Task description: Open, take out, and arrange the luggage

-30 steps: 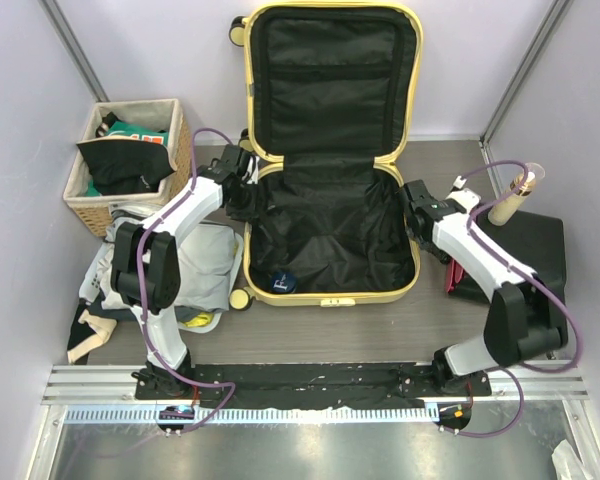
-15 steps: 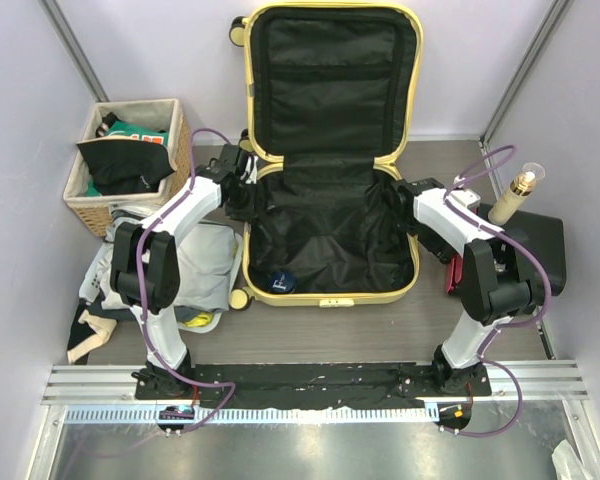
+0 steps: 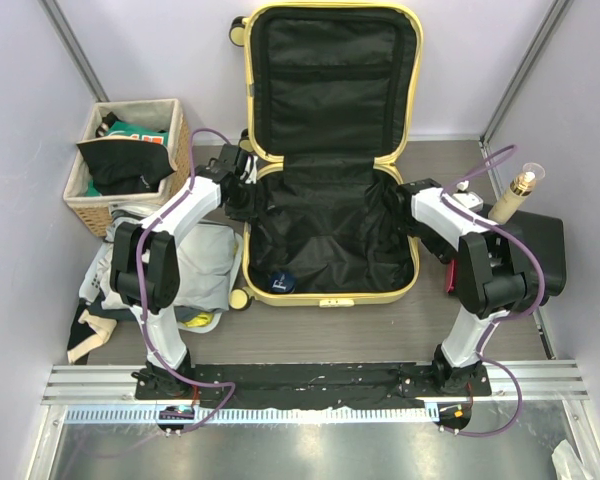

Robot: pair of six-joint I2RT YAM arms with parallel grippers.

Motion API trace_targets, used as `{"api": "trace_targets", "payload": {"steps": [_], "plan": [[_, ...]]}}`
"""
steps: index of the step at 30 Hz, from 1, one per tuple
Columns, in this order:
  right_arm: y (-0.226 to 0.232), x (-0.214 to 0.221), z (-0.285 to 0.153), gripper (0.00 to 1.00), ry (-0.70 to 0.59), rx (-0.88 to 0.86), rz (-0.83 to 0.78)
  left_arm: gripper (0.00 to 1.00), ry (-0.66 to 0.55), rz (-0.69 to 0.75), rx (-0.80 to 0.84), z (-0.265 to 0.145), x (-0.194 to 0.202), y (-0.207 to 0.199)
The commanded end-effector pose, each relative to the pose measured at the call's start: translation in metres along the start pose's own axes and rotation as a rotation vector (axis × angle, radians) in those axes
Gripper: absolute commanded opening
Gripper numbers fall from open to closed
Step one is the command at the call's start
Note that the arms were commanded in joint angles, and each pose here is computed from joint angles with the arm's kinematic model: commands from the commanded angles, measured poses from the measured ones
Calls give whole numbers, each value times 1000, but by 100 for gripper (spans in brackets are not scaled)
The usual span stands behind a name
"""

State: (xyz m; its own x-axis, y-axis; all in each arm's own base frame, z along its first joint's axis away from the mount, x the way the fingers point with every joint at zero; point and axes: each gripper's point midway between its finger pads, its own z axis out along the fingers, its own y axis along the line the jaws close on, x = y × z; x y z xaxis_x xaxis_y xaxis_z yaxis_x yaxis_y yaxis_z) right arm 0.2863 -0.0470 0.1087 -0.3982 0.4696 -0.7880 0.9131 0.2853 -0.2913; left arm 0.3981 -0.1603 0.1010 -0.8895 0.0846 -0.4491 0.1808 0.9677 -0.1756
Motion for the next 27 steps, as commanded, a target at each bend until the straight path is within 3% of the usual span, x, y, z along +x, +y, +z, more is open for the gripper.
{"api": "trace_targets", "payload": {"steps": [1, 8, 20, 27], "plan": [[-10, -22, 6, 45, -79, 37, 56, 0, -100, 85, 69, -23, -32, -13], [-6, -24, 12, 43, -90, 46, 54, 0, -102, 86, 71, -24, -32, -14], [-7, -16, 27, 50, -106, 107, 28, 0, -108, 85, 76, -25, -34, -14], [-8, -18, 25, 17, -106, 99, 27, 0, -105, 83, 77, -25, -33, -15]]}}
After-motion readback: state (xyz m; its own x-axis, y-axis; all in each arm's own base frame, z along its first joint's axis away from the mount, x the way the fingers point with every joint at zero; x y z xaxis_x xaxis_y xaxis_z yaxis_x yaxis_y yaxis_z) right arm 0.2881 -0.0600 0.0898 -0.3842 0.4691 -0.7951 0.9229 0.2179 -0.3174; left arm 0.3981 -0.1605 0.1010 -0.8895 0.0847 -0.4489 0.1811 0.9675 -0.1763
